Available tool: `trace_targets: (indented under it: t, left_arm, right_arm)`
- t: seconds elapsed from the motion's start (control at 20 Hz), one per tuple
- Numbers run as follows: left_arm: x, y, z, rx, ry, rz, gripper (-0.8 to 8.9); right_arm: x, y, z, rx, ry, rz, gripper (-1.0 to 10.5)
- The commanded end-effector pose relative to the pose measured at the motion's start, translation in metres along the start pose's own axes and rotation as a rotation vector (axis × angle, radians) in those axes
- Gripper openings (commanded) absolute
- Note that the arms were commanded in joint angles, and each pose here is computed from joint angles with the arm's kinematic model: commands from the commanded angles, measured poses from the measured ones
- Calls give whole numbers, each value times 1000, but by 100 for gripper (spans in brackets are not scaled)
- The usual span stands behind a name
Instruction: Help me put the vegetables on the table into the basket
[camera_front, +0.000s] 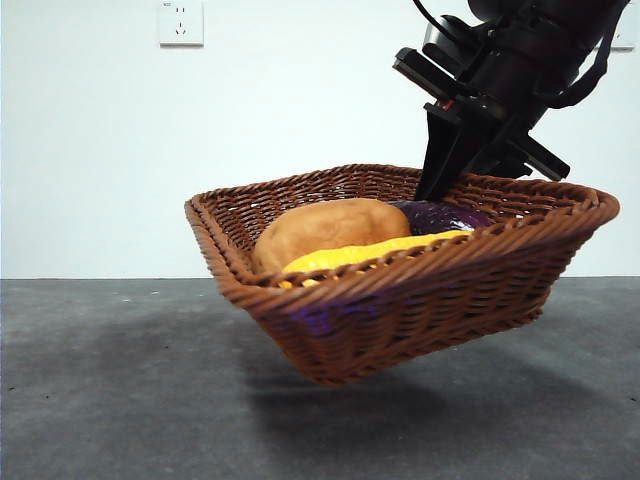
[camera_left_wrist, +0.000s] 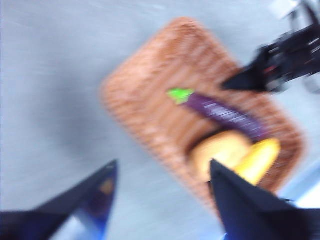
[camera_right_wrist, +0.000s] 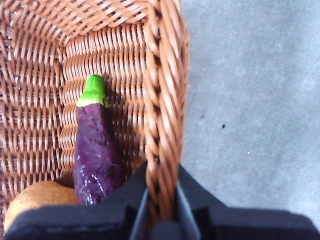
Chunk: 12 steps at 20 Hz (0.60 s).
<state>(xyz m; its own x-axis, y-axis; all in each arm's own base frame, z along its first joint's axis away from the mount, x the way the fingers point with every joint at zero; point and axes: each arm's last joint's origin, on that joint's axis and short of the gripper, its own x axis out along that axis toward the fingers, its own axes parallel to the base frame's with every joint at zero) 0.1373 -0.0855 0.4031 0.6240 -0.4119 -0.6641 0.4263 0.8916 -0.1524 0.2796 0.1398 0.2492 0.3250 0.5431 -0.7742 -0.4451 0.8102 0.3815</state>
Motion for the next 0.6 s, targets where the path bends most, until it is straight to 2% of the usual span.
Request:
trace_targets:
  t: [0.05,0.15,0.25,0.35,0.45,0.6]
  left_arm:
    - [-18,5,-11,78,-30,103,-8]
    - [-34,8,-19,93,-61,160,-8]
    - [-44,11,-27,121,-63,213,-8]
    - [-52,13,-37,145,-22,242,-8]
    - [-58,15,-43,155,-21,275,-8]
    - [-65,15,-46,155,-60,282,-8]
  right_arm:
    - [1,0,2,56,-23,21,-8]
    - [1,2,7,105,-61,50,-8]
    - [-4,-8,12,154,-109,59,-8]
    - [-14,-31,15,218,-130,89,-8]
    - [-25,-56,12,264,-133,45,-8]
    - [-40,-86,4,274,-118,-25,-8]
